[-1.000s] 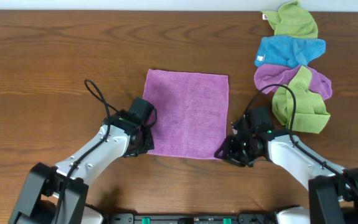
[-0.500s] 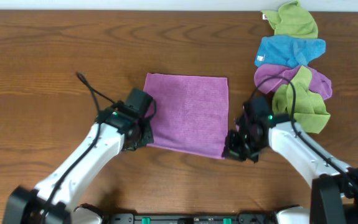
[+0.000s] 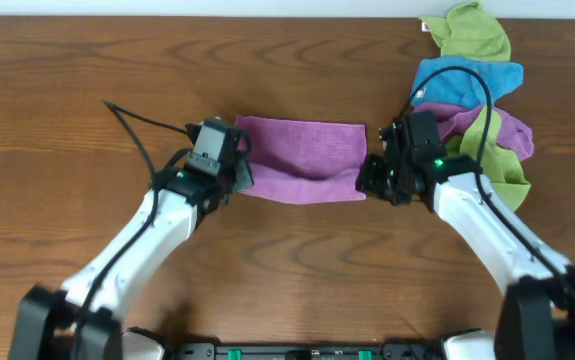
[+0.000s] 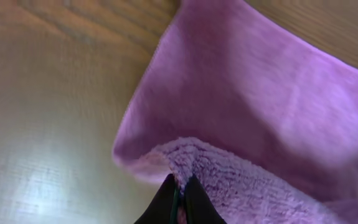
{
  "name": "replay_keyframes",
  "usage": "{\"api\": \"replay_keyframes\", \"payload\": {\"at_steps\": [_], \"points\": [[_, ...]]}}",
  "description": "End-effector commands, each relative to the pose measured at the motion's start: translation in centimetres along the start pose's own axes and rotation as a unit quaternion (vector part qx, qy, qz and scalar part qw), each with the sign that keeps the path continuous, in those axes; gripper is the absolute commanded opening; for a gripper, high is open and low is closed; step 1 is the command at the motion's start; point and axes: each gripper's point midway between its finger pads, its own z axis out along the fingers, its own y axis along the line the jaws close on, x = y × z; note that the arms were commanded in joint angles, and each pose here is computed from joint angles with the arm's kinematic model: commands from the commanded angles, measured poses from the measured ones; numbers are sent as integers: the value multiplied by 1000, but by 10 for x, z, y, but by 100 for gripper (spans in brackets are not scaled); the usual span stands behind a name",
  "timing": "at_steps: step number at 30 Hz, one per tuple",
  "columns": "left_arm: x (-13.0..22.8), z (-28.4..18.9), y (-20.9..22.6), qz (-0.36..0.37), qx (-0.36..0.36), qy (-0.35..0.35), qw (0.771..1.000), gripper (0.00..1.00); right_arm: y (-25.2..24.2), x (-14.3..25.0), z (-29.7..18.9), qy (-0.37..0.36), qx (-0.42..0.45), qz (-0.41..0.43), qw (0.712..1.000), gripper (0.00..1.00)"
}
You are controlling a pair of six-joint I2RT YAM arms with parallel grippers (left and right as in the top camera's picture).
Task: Fold the cloth
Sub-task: 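Lift the near edge with both grippers and fold it toward the far edge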
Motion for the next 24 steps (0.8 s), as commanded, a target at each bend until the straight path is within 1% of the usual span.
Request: {"api": "replay_keyframes", "payload": {"at_steps": [1,4,6,9,13,16,21,24], "points": [[-15,21,6,8,4,5,1000,6,-6,-33,8,-22,11,18,1000,2],[-40,37,0,7,31,-4,999,6,-6,-62,15,-34,13,21,999,1],[-60,45,-12,13,63,-16,998,6,-3,-82,19,-43,13,22,999,1],[-90,54,-28,23,82,-36,996,6,3,-109,23,-62,14,21,998,1],[-117,63,-49,62,92,-41,993,6,7,-127,28,-73,16,19,997,2],[-113,68,-44,60,73,-10,995,6,4,-119,29,-58,24,23,998,1],[-76,68,-13,50,6,68,996,6,-13,-84,29,9,61,45,997,2],[-62,65,7,48,-40,94,994,6,-20,-69,27,39,77,52,995,1]]}}
